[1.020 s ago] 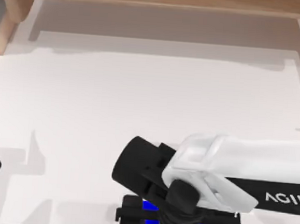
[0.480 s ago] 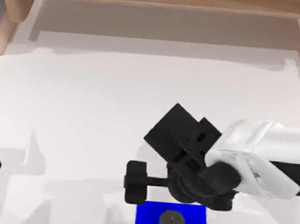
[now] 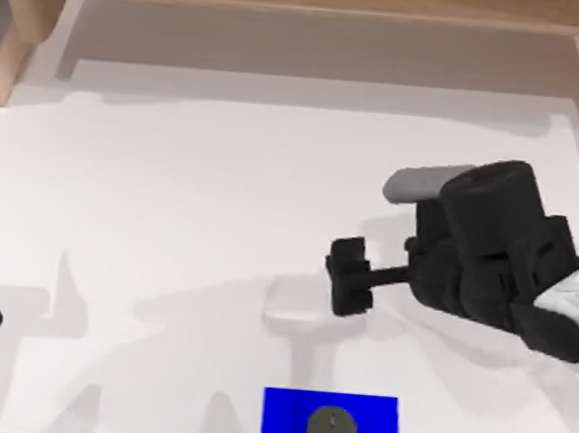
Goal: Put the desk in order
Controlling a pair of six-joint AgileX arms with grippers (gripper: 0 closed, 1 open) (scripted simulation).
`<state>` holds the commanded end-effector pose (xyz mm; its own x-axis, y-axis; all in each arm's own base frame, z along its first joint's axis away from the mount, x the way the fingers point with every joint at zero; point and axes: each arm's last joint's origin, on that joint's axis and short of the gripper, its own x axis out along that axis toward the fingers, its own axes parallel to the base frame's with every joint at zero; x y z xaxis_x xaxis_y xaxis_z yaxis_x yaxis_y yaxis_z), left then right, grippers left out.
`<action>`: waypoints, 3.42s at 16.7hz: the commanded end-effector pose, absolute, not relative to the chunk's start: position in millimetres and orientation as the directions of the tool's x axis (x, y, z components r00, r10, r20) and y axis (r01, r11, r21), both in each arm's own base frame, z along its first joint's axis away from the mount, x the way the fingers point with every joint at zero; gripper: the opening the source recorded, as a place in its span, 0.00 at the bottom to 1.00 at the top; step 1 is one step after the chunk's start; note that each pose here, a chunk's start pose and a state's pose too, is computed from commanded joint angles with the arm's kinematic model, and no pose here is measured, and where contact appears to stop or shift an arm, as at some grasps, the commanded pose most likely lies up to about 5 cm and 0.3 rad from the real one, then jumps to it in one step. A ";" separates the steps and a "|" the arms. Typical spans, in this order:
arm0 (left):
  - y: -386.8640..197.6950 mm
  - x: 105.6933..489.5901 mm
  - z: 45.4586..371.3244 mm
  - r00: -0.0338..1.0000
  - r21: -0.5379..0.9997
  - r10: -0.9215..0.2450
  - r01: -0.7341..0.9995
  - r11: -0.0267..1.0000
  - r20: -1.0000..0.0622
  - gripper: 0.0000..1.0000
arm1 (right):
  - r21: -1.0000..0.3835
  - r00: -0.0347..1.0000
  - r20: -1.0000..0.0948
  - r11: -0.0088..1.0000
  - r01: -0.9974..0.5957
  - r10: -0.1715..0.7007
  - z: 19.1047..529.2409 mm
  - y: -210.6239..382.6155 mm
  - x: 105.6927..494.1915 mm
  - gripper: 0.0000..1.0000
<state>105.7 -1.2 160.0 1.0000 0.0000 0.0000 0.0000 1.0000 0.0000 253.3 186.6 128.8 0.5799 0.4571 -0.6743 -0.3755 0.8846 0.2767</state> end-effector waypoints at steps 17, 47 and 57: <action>-1.2 105.7 160.0 1.000 0.000 0.000 0.000 1.000 0.000 1.00 | -0.824 0.991 -0.073 0.553 -0.124 0.114 105.8 -52.4 236.8 1.00; -1.2 105.7 160.0 1.000 0.000 0.000 0.000 1.000 0.000 1.00 | -1.000 0.994 0.000 0.000 0.000 -0.110 89.2 -164.4 250.9 1.00; -1.2 105.7 160.0 1.000 0.000 0.000 0.000 1.000 0.000 1.00 | -1.000 0.994 0.000 0.000 0.000 -0.110 89.2 -164.4 250.9 0.40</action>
<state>105.7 -1.2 160.0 1.0000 0.0000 0.0000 0.0000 1.0000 0.0000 250.9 -164.4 89.2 0.9940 -0.1097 0.0000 0.0000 0.0001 -1.0000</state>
